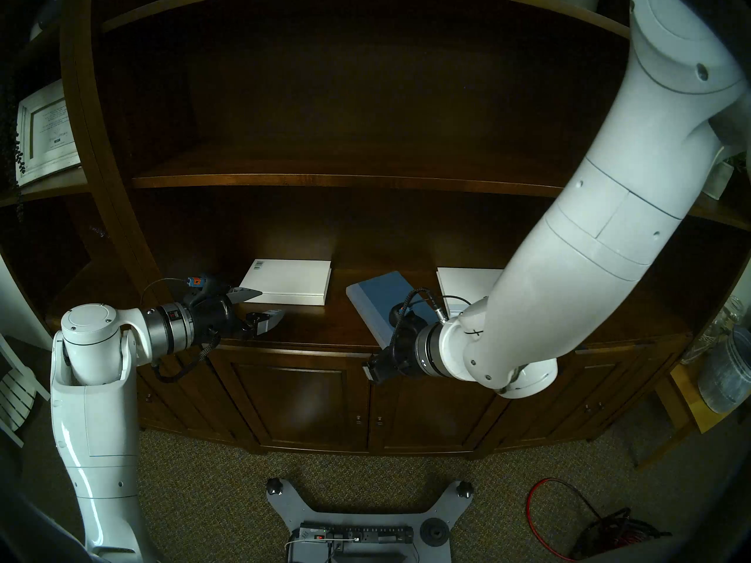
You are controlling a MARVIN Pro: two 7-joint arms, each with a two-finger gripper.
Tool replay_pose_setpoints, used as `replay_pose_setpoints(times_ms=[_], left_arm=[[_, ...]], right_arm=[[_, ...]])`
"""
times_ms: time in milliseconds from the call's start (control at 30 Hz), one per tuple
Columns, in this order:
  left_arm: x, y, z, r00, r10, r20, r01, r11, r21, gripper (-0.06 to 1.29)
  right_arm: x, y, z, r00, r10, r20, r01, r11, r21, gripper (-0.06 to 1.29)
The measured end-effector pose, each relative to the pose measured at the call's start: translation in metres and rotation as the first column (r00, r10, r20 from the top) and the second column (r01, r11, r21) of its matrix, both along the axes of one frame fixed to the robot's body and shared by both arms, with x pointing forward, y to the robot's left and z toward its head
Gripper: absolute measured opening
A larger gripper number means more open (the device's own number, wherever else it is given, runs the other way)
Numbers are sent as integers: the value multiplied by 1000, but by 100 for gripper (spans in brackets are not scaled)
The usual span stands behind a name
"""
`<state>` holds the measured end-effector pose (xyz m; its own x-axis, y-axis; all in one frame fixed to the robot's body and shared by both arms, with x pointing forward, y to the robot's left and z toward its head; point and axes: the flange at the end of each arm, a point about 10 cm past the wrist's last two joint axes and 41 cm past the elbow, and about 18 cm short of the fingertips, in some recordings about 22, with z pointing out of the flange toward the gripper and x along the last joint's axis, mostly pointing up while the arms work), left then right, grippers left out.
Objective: Close the books and align them horizontally on the shelf
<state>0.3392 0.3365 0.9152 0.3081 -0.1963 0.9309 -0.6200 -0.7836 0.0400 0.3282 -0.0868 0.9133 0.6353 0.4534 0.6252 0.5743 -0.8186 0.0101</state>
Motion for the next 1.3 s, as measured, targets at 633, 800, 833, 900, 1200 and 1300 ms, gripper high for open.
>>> replay_pose_setpoints(times_ms=[633,800,833,900,1200,1300], left_arm=[[0,0,0,1000,0,1,0,1000,0,123],[0,0,0,1000,0,1,0,1000,0,123],[0,0,0,1000,0,1,0,1000,0,123],[0,0,0,1000,0,1,0,1000,0,123],[0,0,0,1000,0,1,0,1000,0,124],[0,0,0,1000,0,1,0,1000,0,123]], right_arm=[[34,-6,-25,995,-82,60,92,980,-178,124],[49,-19,-31,990,-115,85,131,966,-221,124],[52,-21,-32,988,-122,91,140,963,-230,124],[57,-25,-34,987,-130,96,150,959,-241,124],[66,-21,-39,986,-125,114,150,958,-244,126],[68,-20,-39,985,-125,118,150,959,-239,126]])
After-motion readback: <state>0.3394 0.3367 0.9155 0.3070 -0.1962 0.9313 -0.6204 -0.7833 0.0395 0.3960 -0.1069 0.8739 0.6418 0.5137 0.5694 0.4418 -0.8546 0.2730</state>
